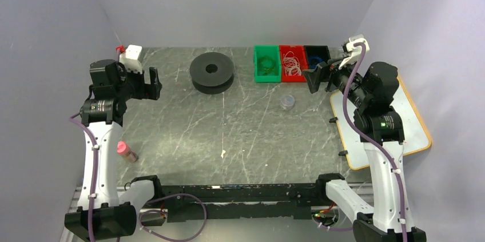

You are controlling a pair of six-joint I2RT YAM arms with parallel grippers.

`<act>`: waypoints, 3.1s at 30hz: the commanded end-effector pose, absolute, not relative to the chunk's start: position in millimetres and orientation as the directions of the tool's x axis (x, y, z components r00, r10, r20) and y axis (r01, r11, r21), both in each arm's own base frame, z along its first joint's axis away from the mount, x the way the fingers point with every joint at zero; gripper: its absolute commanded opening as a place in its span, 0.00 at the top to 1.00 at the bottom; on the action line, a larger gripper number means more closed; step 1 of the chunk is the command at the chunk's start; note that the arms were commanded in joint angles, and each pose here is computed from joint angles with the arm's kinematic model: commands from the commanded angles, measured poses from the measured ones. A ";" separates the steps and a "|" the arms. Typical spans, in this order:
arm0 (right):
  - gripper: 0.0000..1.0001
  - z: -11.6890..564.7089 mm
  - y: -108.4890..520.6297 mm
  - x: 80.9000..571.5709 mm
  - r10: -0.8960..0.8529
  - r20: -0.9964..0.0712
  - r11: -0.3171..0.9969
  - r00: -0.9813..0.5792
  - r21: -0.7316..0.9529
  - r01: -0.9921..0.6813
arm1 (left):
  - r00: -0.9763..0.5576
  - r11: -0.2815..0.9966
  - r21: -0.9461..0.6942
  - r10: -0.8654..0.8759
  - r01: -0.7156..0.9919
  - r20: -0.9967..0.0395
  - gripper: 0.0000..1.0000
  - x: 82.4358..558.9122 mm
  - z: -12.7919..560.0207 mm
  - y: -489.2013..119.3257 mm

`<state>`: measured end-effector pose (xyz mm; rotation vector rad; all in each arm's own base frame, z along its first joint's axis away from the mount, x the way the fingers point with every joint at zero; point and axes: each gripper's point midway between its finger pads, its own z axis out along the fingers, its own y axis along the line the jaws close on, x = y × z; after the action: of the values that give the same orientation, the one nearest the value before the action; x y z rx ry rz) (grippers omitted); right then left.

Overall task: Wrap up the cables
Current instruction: Pick up the cable from the storage box.

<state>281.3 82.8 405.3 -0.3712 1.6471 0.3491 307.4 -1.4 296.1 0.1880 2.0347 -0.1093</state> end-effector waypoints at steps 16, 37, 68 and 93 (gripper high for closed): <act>0.01 412.9 84.9 281.4 -0.118 -0.993 0.877 0.013 -0.111 -0.468 | -0.453 0.951 -0.048 0.101 0.305 -0.886 0.05 307.4 291.4 -22.0; 0.01 404.0 84.0 290.9 -0.091 -0.996 0.886 0.021 -0.091 -0.455 | -0.505 0.927 -0.093 0.112 0.363 -0.856 0.05 305.2 279.0 -31.8; 0.07 306.7 42.1 382.6 -0.304 -0.949 0.925 -0.082 -0.273 -0.264 | -0.554 0.899 -0.127 0.142 0.418 -0.820 0.05 310.8 267.7 -38.7; 0.07 263.5 31.2 483.8 -0.075 -0.913 0.994 -0.401 -0.099 0.040 | -0.569 0.905 -0.124 0.145 0.407 -0.810 0.05 306.6 252.5 -36.3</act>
<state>456.3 46.6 254.7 -0.1726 1.9329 -0.0540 304.1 -35.3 243.2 0.3534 2.2214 -0.3860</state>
